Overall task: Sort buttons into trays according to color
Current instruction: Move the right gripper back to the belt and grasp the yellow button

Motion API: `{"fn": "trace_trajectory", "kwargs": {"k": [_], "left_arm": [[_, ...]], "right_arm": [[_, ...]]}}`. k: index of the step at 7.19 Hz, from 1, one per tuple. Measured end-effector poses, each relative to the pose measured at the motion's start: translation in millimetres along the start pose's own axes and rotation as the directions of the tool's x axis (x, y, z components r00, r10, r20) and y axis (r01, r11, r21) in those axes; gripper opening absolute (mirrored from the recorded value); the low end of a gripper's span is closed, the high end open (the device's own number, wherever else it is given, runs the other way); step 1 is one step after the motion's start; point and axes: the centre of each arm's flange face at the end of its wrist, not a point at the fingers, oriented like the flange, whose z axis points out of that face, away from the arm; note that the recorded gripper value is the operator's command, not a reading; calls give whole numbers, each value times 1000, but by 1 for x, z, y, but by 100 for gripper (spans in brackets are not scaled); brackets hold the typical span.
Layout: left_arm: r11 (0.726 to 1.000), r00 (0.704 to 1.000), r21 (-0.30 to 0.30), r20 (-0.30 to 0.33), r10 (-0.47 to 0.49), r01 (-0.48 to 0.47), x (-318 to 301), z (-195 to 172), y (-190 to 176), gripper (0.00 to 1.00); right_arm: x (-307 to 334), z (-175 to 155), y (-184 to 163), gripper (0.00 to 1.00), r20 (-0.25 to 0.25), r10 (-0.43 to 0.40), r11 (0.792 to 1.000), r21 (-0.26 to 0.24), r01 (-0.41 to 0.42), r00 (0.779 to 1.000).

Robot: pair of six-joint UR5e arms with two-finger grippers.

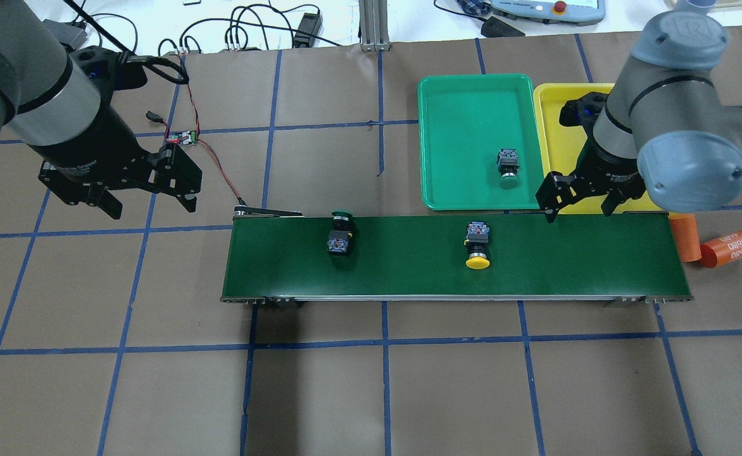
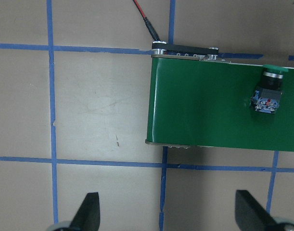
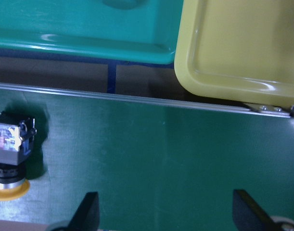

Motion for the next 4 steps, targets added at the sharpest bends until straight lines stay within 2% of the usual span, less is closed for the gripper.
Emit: {"fn": "trace_trajectory", "kwargs": {"k": [4], "left_arm": [[1000, 1000, -6, 9, 0, 0, -1, 3, -2, 100]], "right_arm": [[-4, 29, 4, 96, 21, 92, 996, -9, -92, 996]]}}
